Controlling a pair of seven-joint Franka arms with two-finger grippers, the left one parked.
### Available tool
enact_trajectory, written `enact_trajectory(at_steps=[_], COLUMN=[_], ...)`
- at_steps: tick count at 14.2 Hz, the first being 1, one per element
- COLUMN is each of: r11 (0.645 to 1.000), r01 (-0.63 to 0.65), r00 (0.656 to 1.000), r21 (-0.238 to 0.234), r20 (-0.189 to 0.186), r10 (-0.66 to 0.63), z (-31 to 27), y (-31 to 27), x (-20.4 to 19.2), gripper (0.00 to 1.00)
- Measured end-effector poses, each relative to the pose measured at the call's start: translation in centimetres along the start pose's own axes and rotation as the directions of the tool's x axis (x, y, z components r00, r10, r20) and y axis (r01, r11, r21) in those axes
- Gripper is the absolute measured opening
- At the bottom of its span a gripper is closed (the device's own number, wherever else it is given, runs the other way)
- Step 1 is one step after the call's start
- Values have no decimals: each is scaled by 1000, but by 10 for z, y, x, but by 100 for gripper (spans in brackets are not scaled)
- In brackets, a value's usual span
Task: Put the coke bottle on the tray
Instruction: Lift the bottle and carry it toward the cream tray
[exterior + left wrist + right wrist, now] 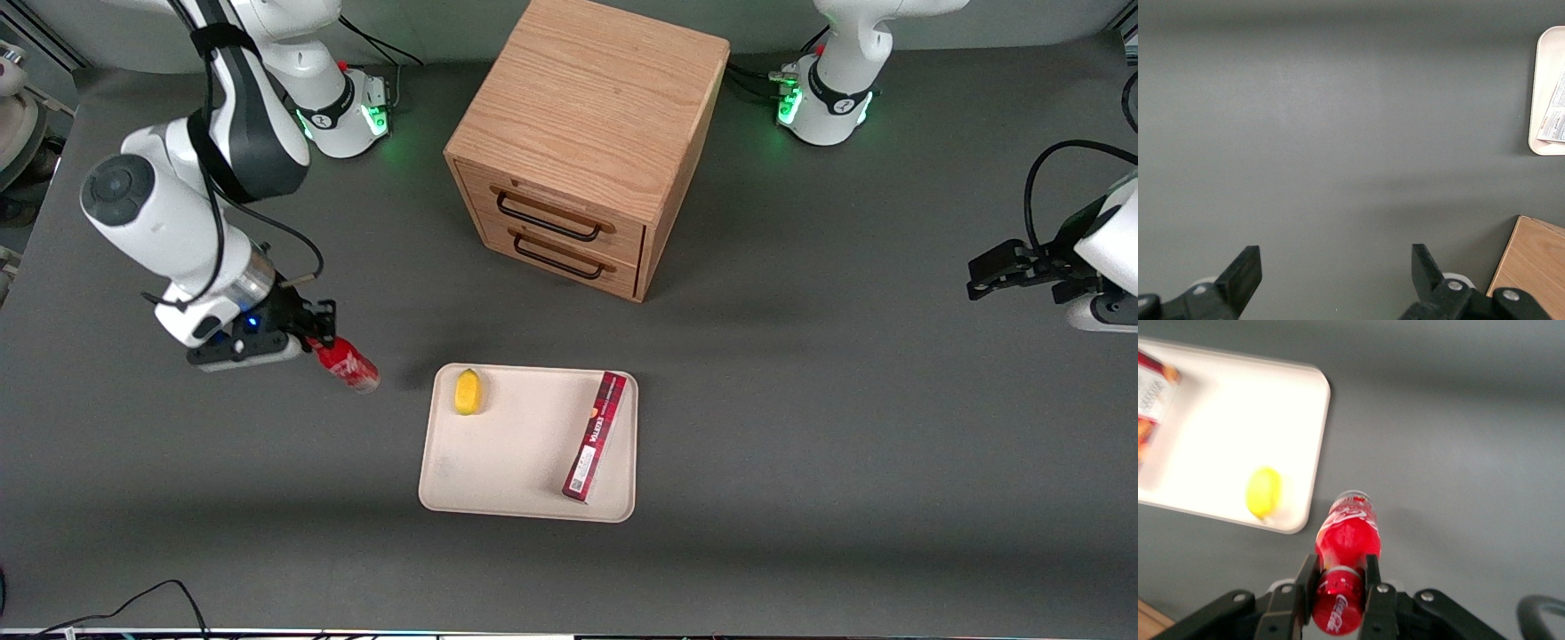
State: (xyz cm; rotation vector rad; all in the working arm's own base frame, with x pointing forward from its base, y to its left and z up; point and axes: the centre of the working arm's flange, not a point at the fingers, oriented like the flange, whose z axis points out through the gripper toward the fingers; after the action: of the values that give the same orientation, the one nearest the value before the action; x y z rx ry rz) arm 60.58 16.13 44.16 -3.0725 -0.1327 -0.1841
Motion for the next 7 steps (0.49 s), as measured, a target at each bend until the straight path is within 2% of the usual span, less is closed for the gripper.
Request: enact_trajectory(at_steps=[2,7], r11=[1000,999], r01=[-21,-35], r00=[1000,999], r21=[10,15], r20=[-8,30], r10=[21,34], z=[19,106], y=[-21,-74], x=[36,77], gripper=[32,32])
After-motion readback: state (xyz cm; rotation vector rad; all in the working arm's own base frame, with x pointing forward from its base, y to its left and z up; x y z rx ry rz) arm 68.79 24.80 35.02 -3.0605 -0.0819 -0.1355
